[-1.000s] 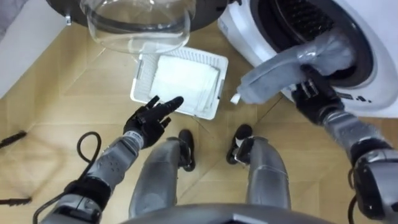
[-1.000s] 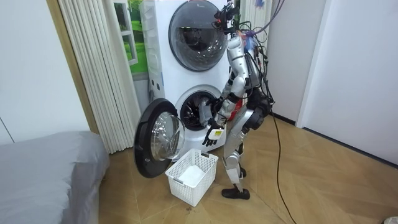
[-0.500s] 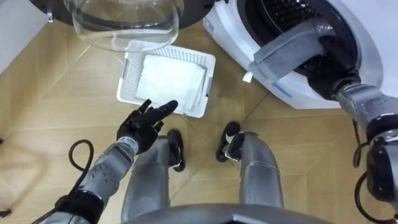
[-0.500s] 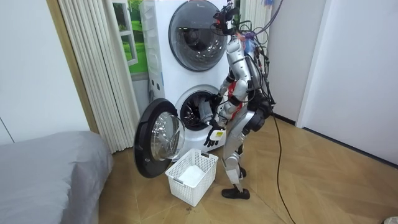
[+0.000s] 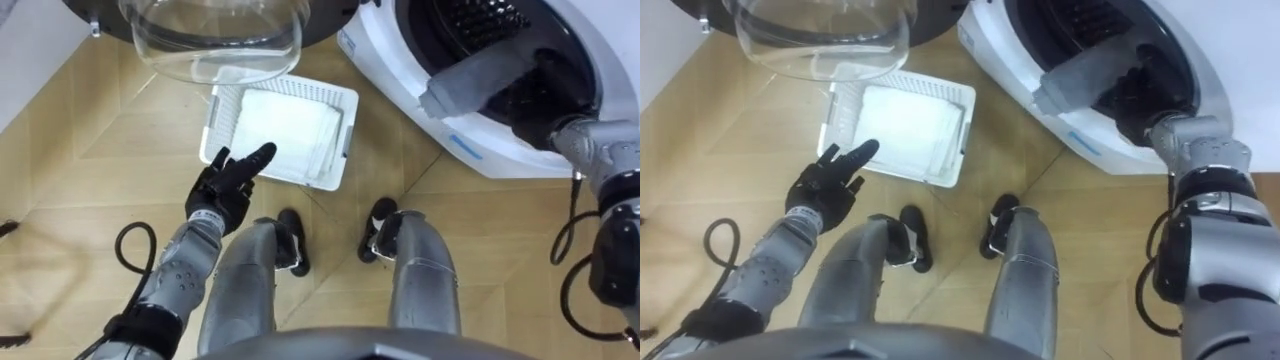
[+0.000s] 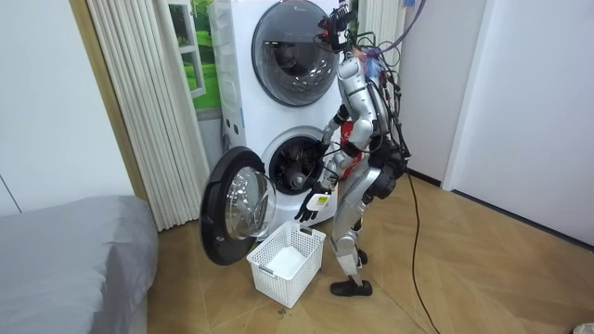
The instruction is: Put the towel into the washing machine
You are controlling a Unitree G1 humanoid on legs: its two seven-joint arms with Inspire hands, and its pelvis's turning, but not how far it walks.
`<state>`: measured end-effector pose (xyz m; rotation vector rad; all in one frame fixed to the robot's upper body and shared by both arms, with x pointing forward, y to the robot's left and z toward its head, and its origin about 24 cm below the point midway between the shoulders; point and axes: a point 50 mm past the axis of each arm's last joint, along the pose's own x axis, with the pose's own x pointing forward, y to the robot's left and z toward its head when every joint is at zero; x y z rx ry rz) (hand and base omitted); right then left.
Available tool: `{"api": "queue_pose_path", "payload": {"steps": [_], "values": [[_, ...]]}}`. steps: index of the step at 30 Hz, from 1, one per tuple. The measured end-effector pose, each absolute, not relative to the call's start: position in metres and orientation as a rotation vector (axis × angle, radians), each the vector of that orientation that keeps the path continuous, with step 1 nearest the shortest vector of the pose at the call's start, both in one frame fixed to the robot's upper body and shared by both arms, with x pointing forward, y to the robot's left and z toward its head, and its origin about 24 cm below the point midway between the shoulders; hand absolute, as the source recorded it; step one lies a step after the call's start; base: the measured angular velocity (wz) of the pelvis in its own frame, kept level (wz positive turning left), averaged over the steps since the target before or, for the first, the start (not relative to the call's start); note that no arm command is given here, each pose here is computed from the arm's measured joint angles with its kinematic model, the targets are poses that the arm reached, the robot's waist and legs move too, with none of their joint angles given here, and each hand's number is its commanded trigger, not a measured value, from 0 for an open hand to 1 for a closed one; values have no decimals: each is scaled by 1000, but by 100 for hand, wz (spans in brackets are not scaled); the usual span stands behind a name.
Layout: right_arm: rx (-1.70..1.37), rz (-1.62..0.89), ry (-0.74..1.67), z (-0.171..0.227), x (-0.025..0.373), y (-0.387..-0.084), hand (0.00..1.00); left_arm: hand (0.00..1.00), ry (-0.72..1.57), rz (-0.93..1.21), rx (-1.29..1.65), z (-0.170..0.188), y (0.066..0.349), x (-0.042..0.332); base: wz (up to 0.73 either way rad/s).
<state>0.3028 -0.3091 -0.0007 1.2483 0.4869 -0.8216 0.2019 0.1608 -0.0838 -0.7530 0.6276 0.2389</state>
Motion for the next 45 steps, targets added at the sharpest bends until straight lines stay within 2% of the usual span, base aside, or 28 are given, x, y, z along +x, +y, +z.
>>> {"api": "queue_pose_path", "payload": {"steps": [6, 17, 25, 29, 34, 37, 41, 45], "values": [[1254, -902, 492, -1, 300, -312, 0, 0, 624, 257, -757, -85, 156, 201, 2], [1304, -1040, 461, -22, 283, -311, 0, 0, 643, 259, -624, -94, 165, 198, 0], [1296, -1091, 451, -54, 250, -306, 0, 0, 771, 231, -394, -120, 186, 170, -7], [1187, -1116, 507, -86, 208, -300, 0, 0, 865, 277, -234, -134, 208, 132, -10], [881, -1104, 658, -119, 145, -299, 0, 0, 1001, 312, -8, -146, 232, 87, -9], [574, -1059, 868, -141, 81, -297, 0, 0, 1095, 353, 98, -152, 244, 55, -22], [364, -941, 1090, -153, 27, -287, 0, 0, 1159, 393, 155, -153, 253, 30, -11], [147, -675, 1231, -159, 22, -272, 0, 0, 1194, 404, 165, -155, 253, 24, -21]]}}
